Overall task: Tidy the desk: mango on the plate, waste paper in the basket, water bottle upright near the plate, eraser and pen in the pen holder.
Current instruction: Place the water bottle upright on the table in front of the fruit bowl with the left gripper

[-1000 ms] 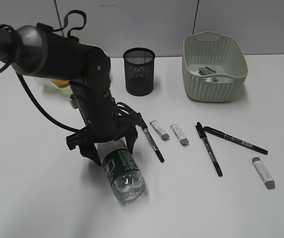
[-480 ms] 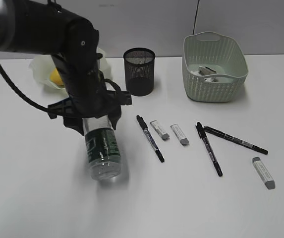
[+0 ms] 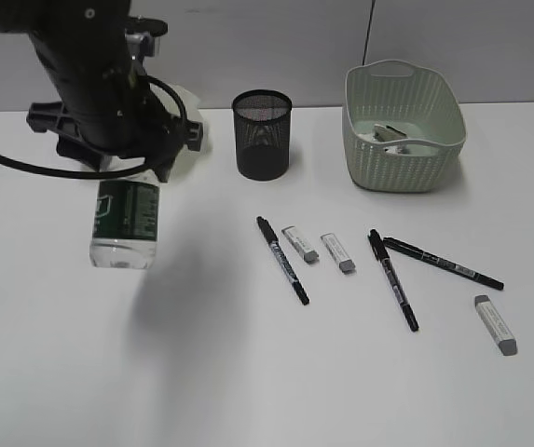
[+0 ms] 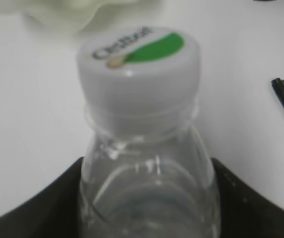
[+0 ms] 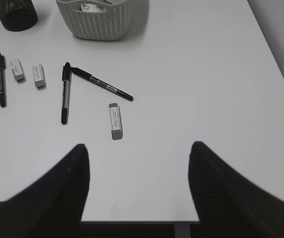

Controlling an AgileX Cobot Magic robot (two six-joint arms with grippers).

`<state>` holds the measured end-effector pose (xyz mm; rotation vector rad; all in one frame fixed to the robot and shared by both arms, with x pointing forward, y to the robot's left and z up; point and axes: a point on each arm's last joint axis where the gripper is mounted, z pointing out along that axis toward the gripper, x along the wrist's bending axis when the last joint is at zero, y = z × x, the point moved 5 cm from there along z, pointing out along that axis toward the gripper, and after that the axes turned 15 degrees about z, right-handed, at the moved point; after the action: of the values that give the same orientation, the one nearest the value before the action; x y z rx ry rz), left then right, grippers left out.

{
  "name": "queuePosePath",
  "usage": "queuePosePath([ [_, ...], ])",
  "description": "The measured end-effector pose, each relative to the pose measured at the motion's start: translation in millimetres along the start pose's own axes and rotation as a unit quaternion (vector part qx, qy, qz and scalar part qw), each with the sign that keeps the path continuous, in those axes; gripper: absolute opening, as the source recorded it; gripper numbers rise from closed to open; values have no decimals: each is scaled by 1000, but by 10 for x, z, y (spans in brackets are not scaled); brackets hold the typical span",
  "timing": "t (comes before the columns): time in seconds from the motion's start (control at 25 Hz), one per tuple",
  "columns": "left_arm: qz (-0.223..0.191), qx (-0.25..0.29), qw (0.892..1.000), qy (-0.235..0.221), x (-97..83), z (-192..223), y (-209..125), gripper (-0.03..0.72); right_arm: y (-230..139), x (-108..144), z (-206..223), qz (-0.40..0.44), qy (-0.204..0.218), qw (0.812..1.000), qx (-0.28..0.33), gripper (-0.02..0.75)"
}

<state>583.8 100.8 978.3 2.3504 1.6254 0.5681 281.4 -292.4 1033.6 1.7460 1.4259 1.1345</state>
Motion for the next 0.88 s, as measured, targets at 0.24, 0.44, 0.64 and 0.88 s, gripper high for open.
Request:
queuePosePath([
  [0.24, -4, -95, 995, -33, 408, -284, 262, 500, 0, 0, 0, 0, 0, 1000, 0, 495],
  [0.44, -19, -134, 990, -29, 857, -403, 163, 500, 0, 0, 0, 0, 0, 1000, 0, 495],
  [0.64, -68, -219, 973, -38, 1133, -456, -161, 500, 0, 0, 0, 0, 0, 1000, 0, 493],
  [0.88, -79, -298, 951, -18, 1276, -371, -441, 500, 0, 0, 0, 0, 0, 1000, 0, 491],
])
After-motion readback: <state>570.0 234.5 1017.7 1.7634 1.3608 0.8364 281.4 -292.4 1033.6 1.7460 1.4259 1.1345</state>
